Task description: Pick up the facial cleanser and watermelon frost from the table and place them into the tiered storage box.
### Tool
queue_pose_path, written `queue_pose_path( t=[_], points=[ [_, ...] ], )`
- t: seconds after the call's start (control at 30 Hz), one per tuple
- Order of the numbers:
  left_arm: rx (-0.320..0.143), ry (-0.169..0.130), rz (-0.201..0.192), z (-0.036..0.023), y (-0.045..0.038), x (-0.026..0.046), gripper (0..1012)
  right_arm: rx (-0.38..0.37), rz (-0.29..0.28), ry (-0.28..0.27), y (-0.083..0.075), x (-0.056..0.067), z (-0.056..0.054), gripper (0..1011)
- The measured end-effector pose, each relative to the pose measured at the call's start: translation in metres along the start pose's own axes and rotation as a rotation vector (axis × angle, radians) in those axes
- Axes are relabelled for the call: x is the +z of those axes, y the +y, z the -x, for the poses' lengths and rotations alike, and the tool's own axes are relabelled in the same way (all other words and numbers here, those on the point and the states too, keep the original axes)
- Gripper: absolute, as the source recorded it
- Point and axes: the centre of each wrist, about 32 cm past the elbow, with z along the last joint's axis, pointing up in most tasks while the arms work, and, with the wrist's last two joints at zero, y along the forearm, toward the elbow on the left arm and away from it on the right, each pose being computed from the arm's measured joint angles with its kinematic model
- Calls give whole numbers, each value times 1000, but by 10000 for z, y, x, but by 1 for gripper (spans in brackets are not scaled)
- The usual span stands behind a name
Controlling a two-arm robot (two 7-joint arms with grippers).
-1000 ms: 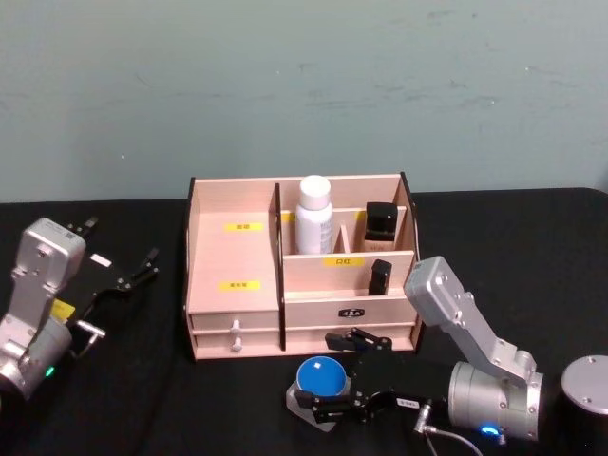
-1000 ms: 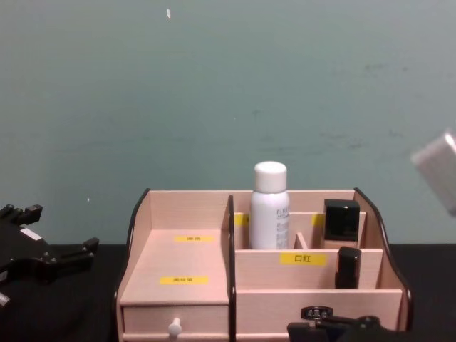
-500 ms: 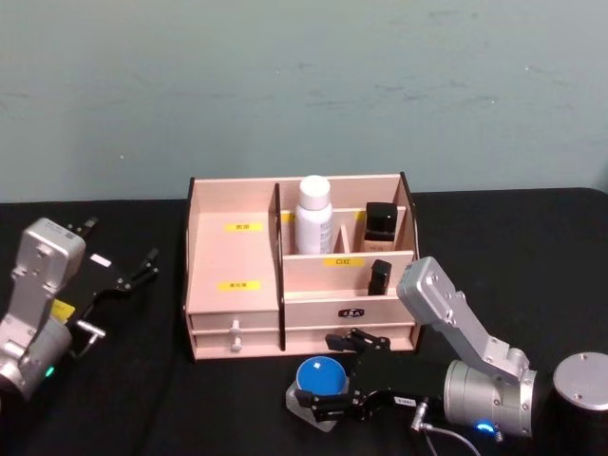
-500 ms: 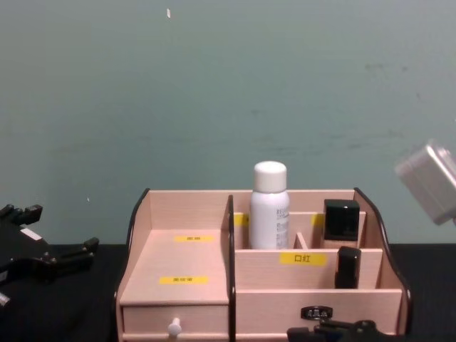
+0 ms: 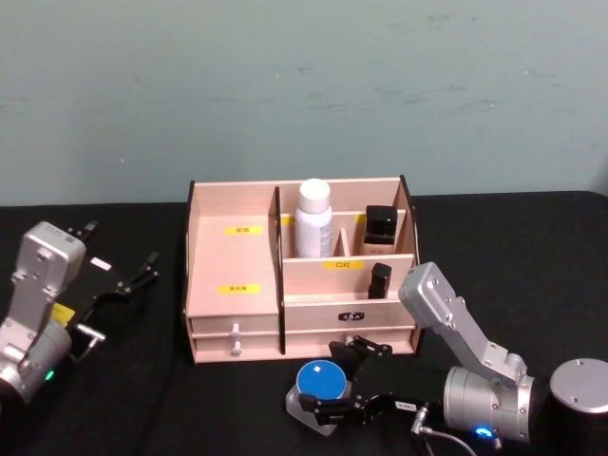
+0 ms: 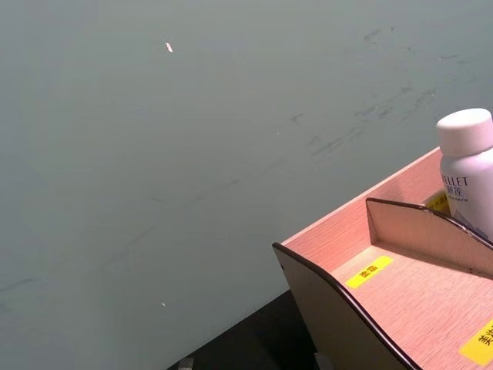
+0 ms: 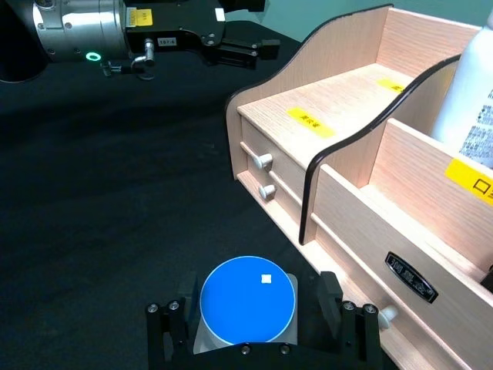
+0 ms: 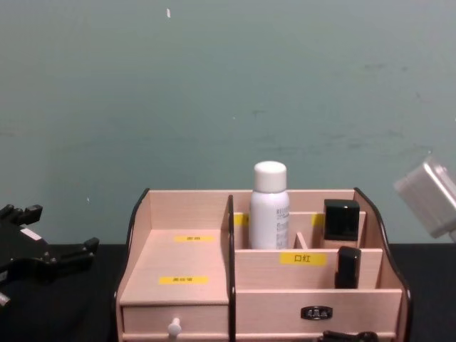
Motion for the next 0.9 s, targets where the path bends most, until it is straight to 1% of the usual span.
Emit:
queue_pose_path(
  t=[0.3, 0.9],
  points=[
    [0, 0, 0, 0, 0, 0, 1010, 17, -14, 31, 52, -55, -28, 1000],
    [0, 0, 0, 0, 0, 0, 1010, 39, -10, 32, 109, -73, -24, 1000]
  ],
)
